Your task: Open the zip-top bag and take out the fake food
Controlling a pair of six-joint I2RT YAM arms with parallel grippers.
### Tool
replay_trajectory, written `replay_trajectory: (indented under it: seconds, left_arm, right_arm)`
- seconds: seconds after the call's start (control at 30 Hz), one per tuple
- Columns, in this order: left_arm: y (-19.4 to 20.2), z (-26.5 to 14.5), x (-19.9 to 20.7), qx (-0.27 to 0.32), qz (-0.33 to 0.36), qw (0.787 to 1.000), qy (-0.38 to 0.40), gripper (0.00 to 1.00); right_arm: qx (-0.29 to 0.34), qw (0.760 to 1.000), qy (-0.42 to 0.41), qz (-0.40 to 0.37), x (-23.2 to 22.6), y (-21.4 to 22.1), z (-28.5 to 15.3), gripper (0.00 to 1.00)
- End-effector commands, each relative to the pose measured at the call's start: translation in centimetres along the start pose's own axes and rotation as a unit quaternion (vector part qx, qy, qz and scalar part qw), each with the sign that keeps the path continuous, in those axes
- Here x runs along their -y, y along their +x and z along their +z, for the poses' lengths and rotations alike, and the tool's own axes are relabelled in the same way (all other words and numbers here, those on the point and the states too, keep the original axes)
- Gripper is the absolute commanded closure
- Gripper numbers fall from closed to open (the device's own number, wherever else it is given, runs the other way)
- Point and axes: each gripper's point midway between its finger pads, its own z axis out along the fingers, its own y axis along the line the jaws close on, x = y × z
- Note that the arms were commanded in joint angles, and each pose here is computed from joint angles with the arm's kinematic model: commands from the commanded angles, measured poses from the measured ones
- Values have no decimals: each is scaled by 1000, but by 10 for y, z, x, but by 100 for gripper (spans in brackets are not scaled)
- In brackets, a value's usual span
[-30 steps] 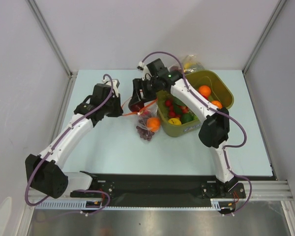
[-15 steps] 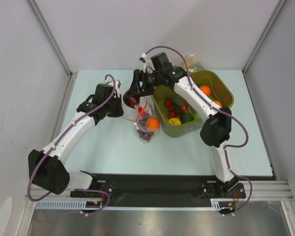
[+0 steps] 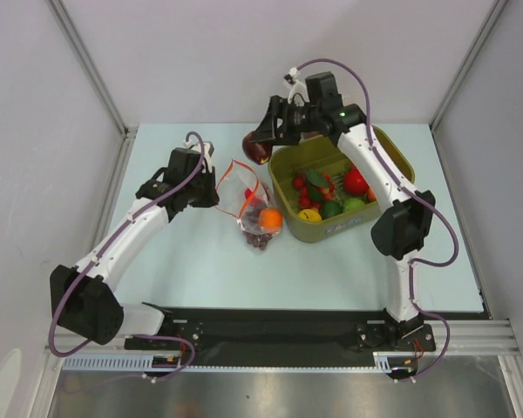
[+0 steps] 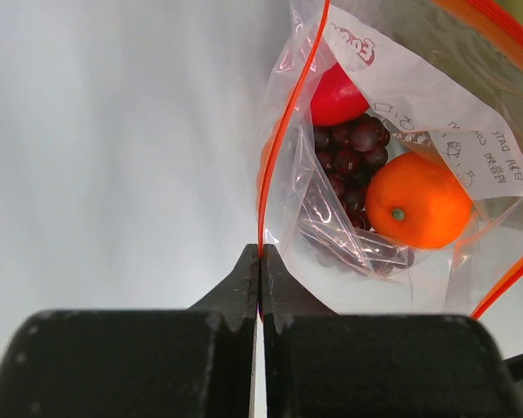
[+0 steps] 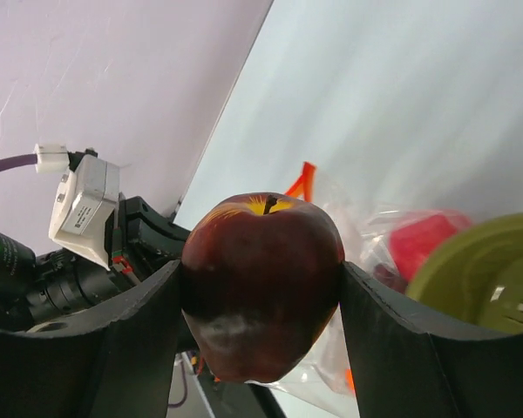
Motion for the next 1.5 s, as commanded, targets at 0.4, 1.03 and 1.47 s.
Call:
replay_trajectory:
  seconds: [0.4, 1.03, 1.47]
  left_arm:
    - [-31, -3, 9, 35, 7, 999, 16, 100]
    - [-34, -10, 7, 42, 20, 999, 14, 100]
    - [-34, -15, 5, 49, 19, 999, 10, 99]
  right_arm:
    - [66, 973, 215, -56, 72, -31, -119, 53]
    - [53, 927, 371, -1, 188, -7, -166, 48]
    - [28, 926, 377, 7, 208, -5, -154, 11]
